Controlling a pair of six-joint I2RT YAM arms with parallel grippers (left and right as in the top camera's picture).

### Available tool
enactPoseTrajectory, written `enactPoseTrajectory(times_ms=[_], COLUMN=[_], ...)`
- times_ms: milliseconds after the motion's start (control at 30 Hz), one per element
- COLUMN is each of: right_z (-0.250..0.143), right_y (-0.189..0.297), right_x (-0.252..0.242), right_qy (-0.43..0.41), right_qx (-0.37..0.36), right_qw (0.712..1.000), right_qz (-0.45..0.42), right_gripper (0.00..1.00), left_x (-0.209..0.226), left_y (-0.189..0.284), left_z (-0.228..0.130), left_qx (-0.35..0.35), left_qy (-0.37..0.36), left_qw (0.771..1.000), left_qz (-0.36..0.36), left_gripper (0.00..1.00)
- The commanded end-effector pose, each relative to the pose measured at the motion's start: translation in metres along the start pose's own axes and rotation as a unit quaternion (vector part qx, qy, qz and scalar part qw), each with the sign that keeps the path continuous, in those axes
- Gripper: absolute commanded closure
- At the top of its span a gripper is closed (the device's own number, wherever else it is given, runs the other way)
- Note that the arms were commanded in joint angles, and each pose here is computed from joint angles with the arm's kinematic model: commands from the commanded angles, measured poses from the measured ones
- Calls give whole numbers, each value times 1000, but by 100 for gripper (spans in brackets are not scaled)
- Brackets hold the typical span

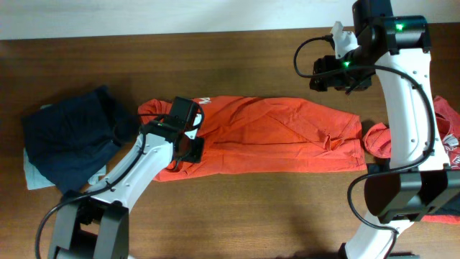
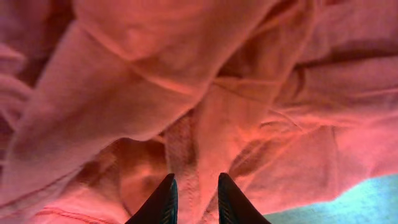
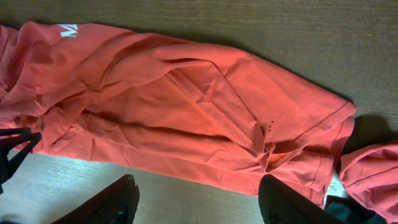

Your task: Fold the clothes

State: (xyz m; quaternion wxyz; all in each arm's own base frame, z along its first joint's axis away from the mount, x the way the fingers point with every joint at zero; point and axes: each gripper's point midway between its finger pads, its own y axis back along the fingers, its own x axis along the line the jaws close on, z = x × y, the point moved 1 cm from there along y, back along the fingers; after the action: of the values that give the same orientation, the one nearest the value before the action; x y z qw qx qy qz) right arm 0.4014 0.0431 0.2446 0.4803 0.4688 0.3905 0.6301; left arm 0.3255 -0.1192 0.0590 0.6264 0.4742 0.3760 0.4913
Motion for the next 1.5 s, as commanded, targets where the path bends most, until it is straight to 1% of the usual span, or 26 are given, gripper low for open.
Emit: enactPoseTrajectory(times_ms=[0,133,267,333,367,500,533,667,800,967,1000,1067,1167,1300,1333,1367,1400,1467], right_z=[-1,-1,-1,-1,-1,-1,-1,-1,-1,-1,-1,-1,-1,-1,-1,-1,-1,-1], right_y=[-1,-1,-1,-1,-1,-1,-1,-1,-1,-1,-1,-1,-1,-1,-1,-1,-1,-1], right_x=[-2,-2,-2,-2,-2,-2,-2,-2,-2,-2,-2,-2,-2,-2,-2,-2,-2,-2], right_qy=[-3,-4,-4,-4,-4,-4,-4,-4,-4,-4,-4,-4,-4,-4,-4,-4,-4,-4], right_qx=[2,3,4,4,4,4,4,4,4,4,4,4,3,3,3,4,4,4], right_qw=[1000,1000,1000,1000,1000,1000,1000,1000,1000,1000,1000,1000,1000,1000,1000,1000,1000,1000], right_qz=[-4,-4,-4,-4,-5,-5,-5,-5,-5,-5,-5,-5,-4,-5,-4,-5,-5,-5], right_gripper=[33,33,33,33,33,33,33,33,33,33,33,33,33,33,33,33,33,33], left_x=[8,9,8,0,-5,-17,-20,-37,-51,-57,-58,-57,-59,-71,-72,-69,-65,-42], left_y=[-15,-33,-38,-39,-38,-28,-23,-3,1,4,5,6,7,13,14,13,11,5], left_z=[-1,-10,-7,-5,-2,7,10,19,8,-3,-7,-14,-20,-22,-22,-22,-22,-19], left_qx=[13,42,37,34,31,23,20,2,27,52,62,76,90,97,98,99,98,89], left_qy=[15,24,25,26,26,23,23,20,21,25,27,29,31,34,34,34,37,62], left_qw=[1000,998,999,999,999,998,998,993,987,982,981,980,978,969,968,970,973,984], left_qz=[24,28,25,0,-16,-51,-62,-113,-158,-178,-184,-182,-186,-225,-228,-220,-207,-143], left_gripper=[78,78,78,80,86,98,100,100,100,98,94,92,92,92,93,96,96,94])
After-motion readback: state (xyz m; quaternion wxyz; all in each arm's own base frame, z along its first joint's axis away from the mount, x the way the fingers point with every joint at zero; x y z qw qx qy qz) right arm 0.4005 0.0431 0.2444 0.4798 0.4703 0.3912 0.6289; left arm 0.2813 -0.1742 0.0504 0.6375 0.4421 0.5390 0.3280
